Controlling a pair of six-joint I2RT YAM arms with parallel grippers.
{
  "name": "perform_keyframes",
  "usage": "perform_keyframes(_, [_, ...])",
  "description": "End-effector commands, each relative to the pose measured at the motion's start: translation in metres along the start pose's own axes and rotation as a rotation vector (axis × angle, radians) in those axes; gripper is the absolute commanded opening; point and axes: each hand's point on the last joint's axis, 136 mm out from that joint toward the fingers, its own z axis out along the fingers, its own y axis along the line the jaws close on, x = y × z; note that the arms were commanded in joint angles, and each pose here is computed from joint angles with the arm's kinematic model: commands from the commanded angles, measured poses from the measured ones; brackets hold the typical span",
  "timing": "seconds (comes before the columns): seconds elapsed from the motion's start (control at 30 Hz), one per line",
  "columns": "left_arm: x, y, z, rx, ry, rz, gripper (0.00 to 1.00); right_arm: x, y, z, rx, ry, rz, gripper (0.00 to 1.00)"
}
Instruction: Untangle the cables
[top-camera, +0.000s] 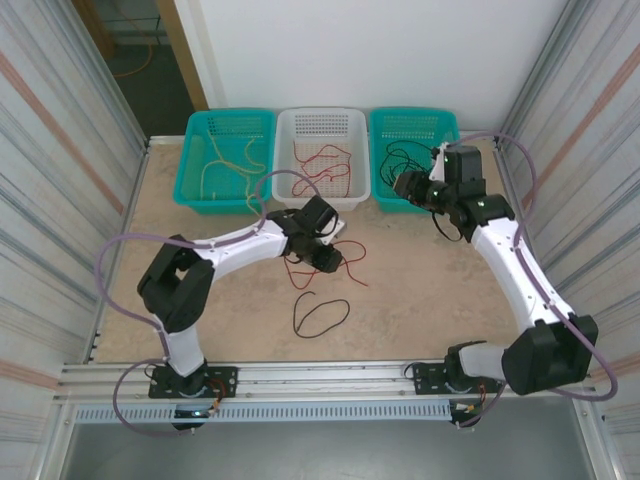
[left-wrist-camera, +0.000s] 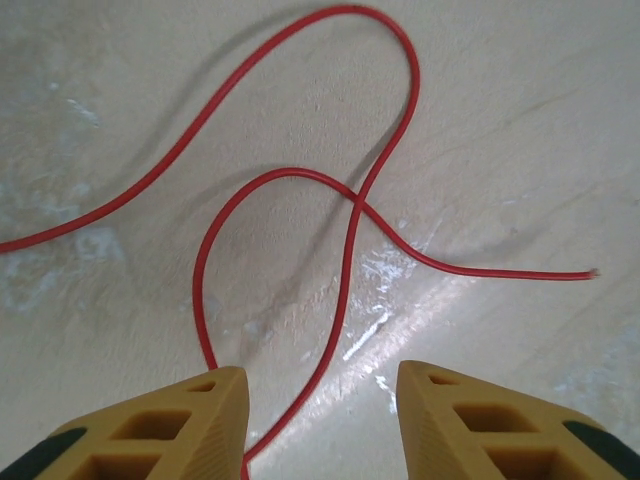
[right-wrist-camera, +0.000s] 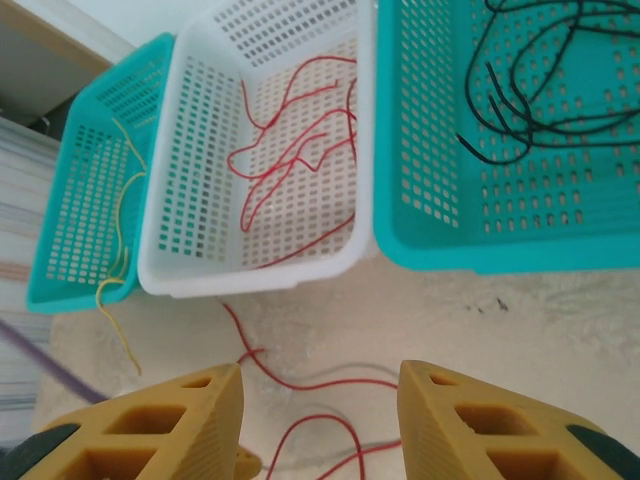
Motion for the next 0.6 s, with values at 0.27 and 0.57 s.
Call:
perform_keyframes(0.27, [-0.002, -0.002, 0.018, -0.039, 0.042, 0.117, 0.38, 0.013, -0.012, -0.026, 0.013, -0.017, 0.057, 0.4])
perform_keyframes(0.57, [0.006, -0.009, 0.025, -0.017, 0.073, 0.136, 0.35, 0.016, -0.016, -0.029, 0.025, -0.02, 0.059, 0.41])
